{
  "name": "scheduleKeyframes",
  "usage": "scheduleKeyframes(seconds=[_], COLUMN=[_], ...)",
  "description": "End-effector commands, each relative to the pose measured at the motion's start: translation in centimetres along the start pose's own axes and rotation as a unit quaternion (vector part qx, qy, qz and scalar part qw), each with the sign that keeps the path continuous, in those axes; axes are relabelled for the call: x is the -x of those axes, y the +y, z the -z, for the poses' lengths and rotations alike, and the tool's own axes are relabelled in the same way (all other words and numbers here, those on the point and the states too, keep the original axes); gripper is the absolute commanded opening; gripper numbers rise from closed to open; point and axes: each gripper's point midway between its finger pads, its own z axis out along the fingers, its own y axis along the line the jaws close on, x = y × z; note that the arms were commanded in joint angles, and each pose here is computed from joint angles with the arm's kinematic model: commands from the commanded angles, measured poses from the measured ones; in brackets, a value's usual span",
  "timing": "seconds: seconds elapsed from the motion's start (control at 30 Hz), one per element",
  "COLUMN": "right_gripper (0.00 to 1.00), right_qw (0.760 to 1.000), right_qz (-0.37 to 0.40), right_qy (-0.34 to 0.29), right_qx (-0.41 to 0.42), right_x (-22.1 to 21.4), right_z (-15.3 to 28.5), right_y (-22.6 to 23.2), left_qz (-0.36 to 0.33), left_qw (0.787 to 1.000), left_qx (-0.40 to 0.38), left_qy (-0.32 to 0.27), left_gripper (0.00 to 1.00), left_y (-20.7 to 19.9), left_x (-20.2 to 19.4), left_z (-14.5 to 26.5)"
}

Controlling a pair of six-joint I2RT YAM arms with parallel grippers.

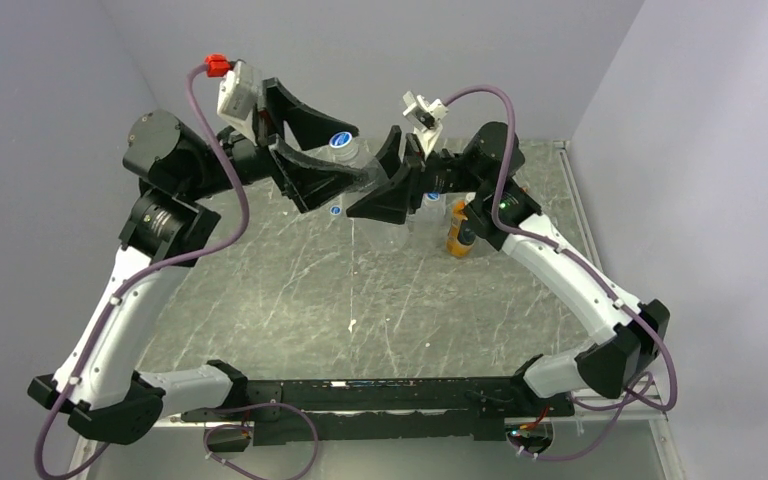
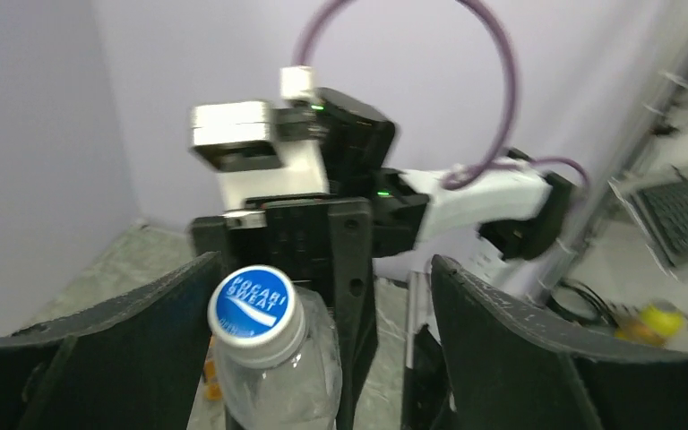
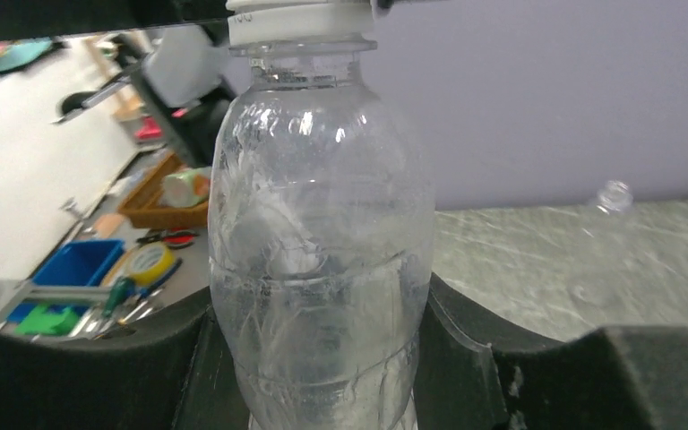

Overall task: Screw on the bottle caps
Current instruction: Screw the bottle cap onto the plastic bottle.

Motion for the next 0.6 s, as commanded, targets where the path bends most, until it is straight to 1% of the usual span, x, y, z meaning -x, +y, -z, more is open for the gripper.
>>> scheduleKeyframes(seconds=[0.0,0.1,0.23,0.37,0.5,0.57], right_gripper=[0.28,0.29,0.31,0.3,0.29,0.29], right_qw=[0.988,0.974,0.948,0.919,0.903,0.896], right_qz=[0.061,0.073,0.087,0.099,0.102,0.102], right_qy=[-0.022,-0.025,-0.023,-0.013,-0.011,-0.014], right_qx=[-0.138,-0.214,-0.305,-0.382,-0.416,-0.433], right_x=[1.8,1.6,1.3,1.3,1.3,1.3], right_z=[1.2,1.8,2.0,2.2,2.2,2.4], right_y=[-2.6,-4.4,-6.3,-8.2,-9.1,-9.6], left_qz=[-0.025,-0.02,0.0,0.018,0.041,0.048], left_qw=[0.987,0.974,0.949,0.941,0.933,0.932], left_qx=[0.146,0.21,0.304,0.33,0.354,0.356], left_qy=[-0.062,-0.083,-0.08,-0.074,-0.052,-0.048], left_gripper=[0.9,0.89,0.87,0.84,0.79,0.77], left_y=[3.3,5.6,9.5,11.2,12.8,13.1], left_x=[2.7,3.6,3.4,3.1,1.9,1.4], left_z=[1.7,2.4,3.2,2.9,2.7,2.6])
